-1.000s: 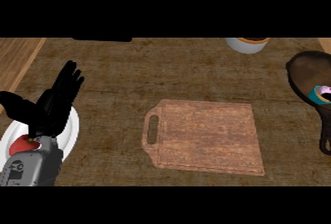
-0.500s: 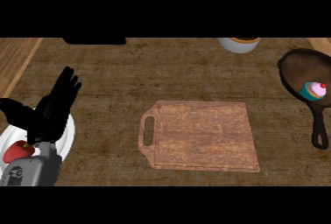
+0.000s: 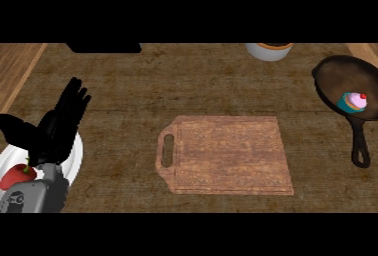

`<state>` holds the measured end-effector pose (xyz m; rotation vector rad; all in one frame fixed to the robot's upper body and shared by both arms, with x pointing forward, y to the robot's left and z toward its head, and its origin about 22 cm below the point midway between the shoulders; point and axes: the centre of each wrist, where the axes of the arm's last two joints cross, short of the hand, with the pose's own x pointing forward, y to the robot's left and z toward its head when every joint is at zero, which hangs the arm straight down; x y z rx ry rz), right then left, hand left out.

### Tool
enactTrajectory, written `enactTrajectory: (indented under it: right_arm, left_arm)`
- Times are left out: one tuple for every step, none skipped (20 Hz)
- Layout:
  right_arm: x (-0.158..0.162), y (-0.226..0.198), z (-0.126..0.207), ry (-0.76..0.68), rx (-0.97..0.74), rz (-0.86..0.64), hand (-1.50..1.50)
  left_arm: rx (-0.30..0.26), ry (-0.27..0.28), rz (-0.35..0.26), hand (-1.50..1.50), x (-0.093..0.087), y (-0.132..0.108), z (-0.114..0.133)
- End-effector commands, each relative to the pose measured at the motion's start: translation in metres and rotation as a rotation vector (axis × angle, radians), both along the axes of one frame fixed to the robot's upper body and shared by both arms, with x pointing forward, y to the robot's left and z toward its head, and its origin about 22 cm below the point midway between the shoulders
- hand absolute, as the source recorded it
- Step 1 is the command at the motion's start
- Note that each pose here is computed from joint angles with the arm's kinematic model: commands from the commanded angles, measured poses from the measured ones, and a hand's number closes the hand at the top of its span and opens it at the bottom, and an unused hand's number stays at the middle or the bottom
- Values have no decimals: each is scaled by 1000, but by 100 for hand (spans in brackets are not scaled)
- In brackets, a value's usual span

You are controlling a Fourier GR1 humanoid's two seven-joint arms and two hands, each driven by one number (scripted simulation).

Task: Pick the cupcake from the cutting board and place it in the pan

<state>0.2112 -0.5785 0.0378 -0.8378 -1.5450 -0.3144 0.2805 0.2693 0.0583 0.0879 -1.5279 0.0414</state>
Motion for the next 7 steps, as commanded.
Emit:
enactTrajectory:
  right_arm:
    - [-28, -14, 1, -11, -11, 14, -150]
    - [-44, -13, -15, -16, -17, 24, -150]
    - [-28, -7, -12, -6, -18, 26, -150]
    - [-30, -14, -2, -4, -4, -4, -150]
    - [-42, -15, -8, -4, -27, 28, -150]
    - [-23, -4, -14, 7, -36, -21, -150]
    - [-38, -15, -7, -2, -22, 13, -150]
  left_arm:
    - [9, 2, 1, 0, -7, 7, 13]
    - [13, 0, 17, 0, 5, 11, 1]
    - [6, 0, 12, 0, -6, -7, -1]
    - [4, 10, -1, 0, 9, -11, 8]
    - [12, 11, -2, 0, 20, -3, 13]
    - [0, 3, -10, 0, -3, 4, 10]
    - [5, 8, 15, 0, 6, 0, 0]
